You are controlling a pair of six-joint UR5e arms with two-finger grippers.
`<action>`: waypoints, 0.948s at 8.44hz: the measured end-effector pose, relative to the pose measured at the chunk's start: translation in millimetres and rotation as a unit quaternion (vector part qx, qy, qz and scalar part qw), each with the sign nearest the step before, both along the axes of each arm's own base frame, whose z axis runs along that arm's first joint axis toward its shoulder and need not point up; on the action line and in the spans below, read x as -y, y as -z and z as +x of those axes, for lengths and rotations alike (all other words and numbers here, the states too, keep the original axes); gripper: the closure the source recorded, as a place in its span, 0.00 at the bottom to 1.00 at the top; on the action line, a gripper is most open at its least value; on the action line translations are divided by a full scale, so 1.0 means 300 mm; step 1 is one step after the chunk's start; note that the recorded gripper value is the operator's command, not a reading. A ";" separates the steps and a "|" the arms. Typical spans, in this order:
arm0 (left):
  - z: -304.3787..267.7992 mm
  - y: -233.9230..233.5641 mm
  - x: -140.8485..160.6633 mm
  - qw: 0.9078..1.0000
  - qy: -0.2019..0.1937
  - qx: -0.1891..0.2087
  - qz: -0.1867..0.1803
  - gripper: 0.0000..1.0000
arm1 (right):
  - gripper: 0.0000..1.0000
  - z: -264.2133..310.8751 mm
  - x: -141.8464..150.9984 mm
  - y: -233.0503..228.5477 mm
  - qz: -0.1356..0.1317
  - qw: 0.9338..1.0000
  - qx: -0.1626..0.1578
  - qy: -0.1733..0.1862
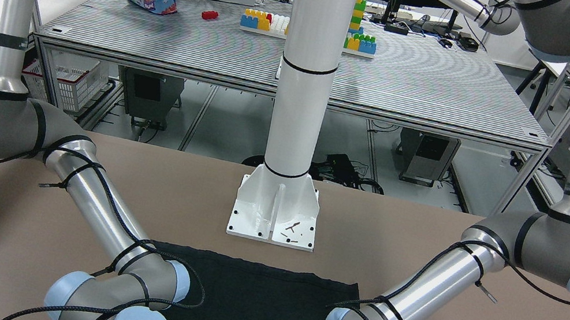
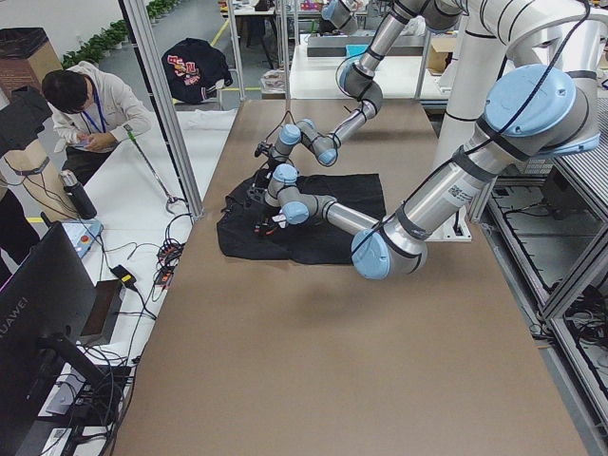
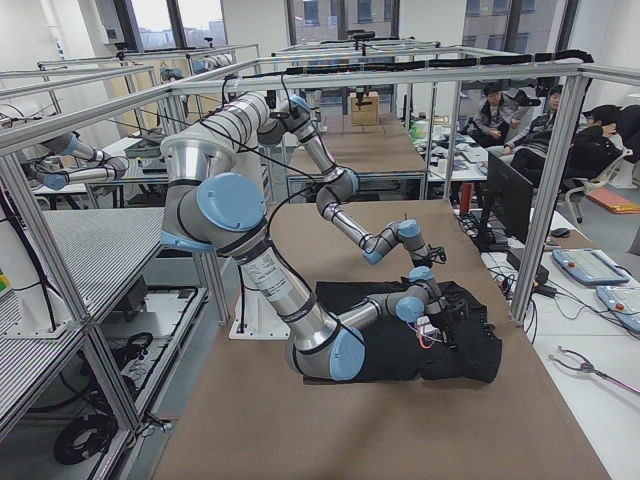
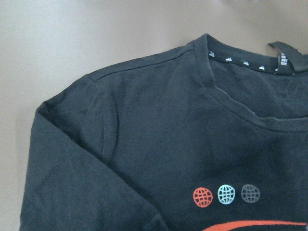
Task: Fold clothes
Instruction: 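Move both grippers down to the shirt sides near the hem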
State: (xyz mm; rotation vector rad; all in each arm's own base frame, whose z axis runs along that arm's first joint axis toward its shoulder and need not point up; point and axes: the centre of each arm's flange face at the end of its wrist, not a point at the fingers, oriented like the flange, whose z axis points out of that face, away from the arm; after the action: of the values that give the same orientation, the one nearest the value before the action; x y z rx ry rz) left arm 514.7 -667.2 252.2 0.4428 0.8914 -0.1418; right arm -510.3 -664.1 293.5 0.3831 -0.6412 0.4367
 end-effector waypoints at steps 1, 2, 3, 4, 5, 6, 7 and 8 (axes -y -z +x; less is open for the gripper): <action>-0.001 -0.002 0.000 1.000 0.000 0.000 0.000 0.00 | 0.06 -0.007 -0.006 0.004 0.008 1.000 -0.002 0.007; -0.004 0.007 -0.002 1.000 0.000 -0.003 0.000 0.00 | 0.06 0.001 -0.001 0.010 0.017 1.000 -0.007 0.015; -0.013 0.024 -0.006 1.000 -0.001 -0.008 0.003 0.00 | 0.06 0.014 0.003 0.023 0.026 0.999 -0.009 0.025; -0.025 0.040 -0.019 1.000 -0.003 -0.015 0.006 0.00 | 0.06 0.028 -0.004 0.052 0.032 0.999 -0.002 0.035; -0.050 0.033 -0.047 1.000 -0.003 -0.023 0.008 0.00 | 0.06 0.051 -0.028 0.070 0.036 0.998 0.009 0.043; -0.087 0.009 -0.098 0.999 -0.002 -0.031 0.012 0.00 | 0.05 0.093 -0.078 0.051 0.040 0.998 0.019 0.049; -0.127 -0.020 -0.169 0.999 0.001 -0.044 0.008 0.00 | 0.05 0.135 -0.156 0.004 0.041 0.997 0.026 0.056; -0.158 -0.045 -0.256 0.998 0.008 -0.064 -0.008 0.00 | 0.05 0.160 -0.265 -0.052 0.042 0.996 0.031 0.070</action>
State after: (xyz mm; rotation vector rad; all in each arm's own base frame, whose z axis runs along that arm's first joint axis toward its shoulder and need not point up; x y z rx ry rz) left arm 467.2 -590.5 265.6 0.4293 1.0120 -0.1941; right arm -462.3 -584.4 309.2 0.4026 -0.7439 0.2903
